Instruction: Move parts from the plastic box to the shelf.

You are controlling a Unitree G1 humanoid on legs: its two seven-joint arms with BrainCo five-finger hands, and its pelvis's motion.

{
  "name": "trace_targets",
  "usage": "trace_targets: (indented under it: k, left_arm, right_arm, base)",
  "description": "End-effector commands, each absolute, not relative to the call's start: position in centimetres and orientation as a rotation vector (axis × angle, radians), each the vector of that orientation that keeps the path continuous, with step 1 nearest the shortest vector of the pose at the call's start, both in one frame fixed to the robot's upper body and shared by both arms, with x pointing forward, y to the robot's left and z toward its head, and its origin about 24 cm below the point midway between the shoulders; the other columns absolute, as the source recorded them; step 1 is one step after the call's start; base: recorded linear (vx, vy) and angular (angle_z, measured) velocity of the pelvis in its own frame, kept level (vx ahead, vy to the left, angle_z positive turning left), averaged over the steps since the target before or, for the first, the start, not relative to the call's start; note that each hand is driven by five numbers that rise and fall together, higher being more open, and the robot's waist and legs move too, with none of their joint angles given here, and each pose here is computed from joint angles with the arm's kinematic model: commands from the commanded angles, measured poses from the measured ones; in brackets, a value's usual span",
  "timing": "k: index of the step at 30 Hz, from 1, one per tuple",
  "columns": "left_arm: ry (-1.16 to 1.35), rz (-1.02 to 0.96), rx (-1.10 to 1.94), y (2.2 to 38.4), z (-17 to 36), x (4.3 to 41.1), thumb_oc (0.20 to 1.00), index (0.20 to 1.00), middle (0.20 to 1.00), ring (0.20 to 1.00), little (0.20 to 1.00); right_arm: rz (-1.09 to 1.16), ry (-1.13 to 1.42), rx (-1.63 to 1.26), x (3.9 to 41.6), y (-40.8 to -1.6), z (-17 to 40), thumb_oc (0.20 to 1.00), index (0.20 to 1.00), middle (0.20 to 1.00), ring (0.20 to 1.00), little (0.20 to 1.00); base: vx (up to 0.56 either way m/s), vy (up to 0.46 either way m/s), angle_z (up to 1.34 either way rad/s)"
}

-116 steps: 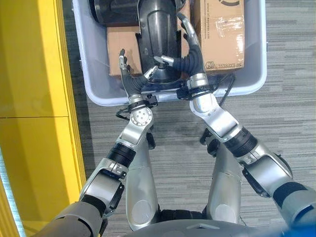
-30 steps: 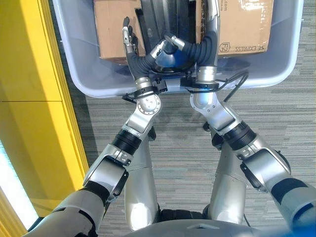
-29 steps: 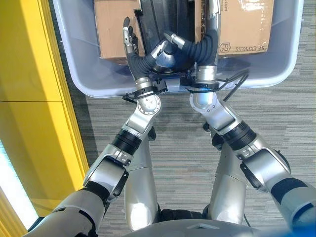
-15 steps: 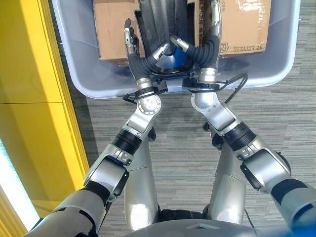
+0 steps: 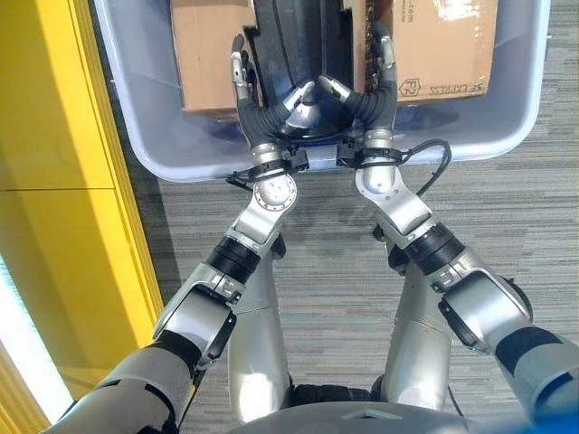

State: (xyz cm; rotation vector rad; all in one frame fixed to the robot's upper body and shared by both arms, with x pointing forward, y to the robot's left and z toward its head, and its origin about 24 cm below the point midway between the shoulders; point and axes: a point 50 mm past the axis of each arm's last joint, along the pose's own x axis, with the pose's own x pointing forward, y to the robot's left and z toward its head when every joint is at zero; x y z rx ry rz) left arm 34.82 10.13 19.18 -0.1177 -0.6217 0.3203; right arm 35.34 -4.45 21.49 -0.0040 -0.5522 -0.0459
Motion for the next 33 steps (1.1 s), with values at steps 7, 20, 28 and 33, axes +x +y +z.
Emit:
trace_targets:
  k: [7,20,28,33]
  left_arm:
    - [-0.550,0.318,0.013,10.1,18.3,36.5,1.000,1.000,1.000,1.000,1.000]
    - [-0.537,0.200,0.044,10.0,18.8,36.9,0.727,0.727,0.727,0.727,0.727]
    - [-0.491,0.266,-0.052,10.2,18.2,36.9,0.332,0.332,0.332,0.332,0.332]
    - [-0.451,0.397,-0.229,11.1,17.6,36.4,0.200,0.200,0.200,0.200,0.200]
  right_arm:
    - [0.080,-0.458,-0.211,36.0,-2.6,20.3,1.000,1.000,1.000,1.000,1.000]
    - [0.173,-0.292,-0.309,37.1,-2.3,19.2,0.200,0.200,0.200,0.200,0.200]
    - [0.085,-0.290,-0.143,37.2,-3.0,19.5,0.200,0.200,0.200,0.200,0.200]
    - [0.092,-0.324,-0.095,37.0,-3.4,19.7,0.200,0.200,0.200,0.200,0.200]
  base:
    - [0.00,-0.040,-0.01]
    - [0.00,-0.016,0.00]
    - [0.00,0.000,0.00]
    - [0.00,-0.014,0.00]
